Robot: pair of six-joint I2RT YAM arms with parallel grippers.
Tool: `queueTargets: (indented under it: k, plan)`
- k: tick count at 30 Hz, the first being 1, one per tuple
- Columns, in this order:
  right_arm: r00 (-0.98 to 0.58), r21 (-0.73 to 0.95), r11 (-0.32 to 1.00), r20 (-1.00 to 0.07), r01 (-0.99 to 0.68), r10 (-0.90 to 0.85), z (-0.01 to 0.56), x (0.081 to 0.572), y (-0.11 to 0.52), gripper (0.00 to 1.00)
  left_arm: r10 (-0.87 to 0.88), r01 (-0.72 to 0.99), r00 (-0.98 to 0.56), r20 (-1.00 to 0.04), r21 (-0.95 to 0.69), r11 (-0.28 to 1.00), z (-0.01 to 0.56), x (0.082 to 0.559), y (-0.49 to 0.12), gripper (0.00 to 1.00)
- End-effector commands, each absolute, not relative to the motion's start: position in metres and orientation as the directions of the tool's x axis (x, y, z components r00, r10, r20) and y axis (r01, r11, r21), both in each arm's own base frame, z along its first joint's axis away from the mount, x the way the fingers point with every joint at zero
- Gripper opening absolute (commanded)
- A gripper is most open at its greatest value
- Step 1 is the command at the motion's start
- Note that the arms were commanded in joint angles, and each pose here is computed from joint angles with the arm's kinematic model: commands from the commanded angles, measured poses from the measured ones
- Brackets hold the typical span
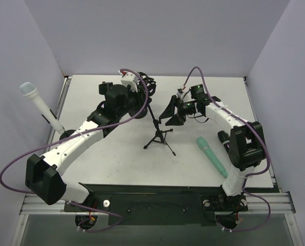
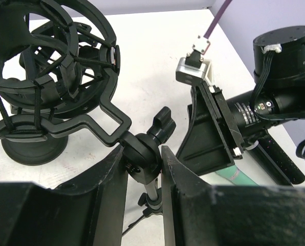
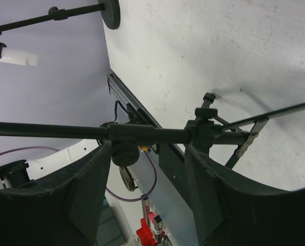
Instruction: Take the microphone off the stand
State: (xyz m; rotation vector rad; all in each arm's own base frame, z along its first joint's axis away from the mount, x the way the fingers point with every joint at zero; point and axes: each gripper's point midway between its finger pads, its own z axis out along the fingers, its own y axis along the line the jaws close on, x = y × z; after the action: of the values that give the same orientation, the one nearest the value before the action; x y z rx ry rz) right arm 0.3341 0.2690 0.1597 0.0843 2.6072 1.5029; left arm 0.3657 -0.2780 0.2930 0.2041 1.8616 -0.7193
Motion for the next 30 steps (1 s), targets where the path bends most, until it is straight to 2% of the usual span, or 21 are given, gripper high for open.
queueTargets:
  k: [1,5,14,25,28,30]
  plan:
    - [-0.991,0.872,0.486,-0.107,-0.057,0.076,0.176,0.317,0.265,0.53,-0.309,0.474,-0.278,-0.909,-0.41,0.779,0.351,0.375,-0.273,0.0]
    - [-0.997,0.906,0.42,-0.07,-0.05,0.032,0.183,0.309,0.275,0.47,-0.307,0.475,-0.282,-0.909,-0.41,0.778,0.349,0.376,-0.273,0.0]
    - [-0.997,0.916,0.395,-0.08,-0.066,0.02,0.185,0.307,0.281,0.47,-0.307,0.486,-0.289,-0.907,-0.415,0.769,0.347,0.375,-0.275,0.0]
    - [-0.997,0.932,0.36,-0.066,-0.045,0.045,0.185,0.318,0.288,0.28,-0.313,0.483,-0.293,-0.903,-0.422,0.767,0.345,0.375,-0.276,0.0]
    - [-0.998,0.933,0.36,-0.044,-0.023,0.049,0.182,0.318,0.288,0.25,-0.312,0.483,-0.294,-0.903,-0.422,0.767,0.344,0.375,-0.276,0.0]
    - [-0.997,0.937,0.347,-0.065,-0.044,0.049,0.184,0.321,0.289,0.23,-0.313,0.481,-0.296,-0.903,-0.424,0.768,0.343,0.376,-0.276,0.0]
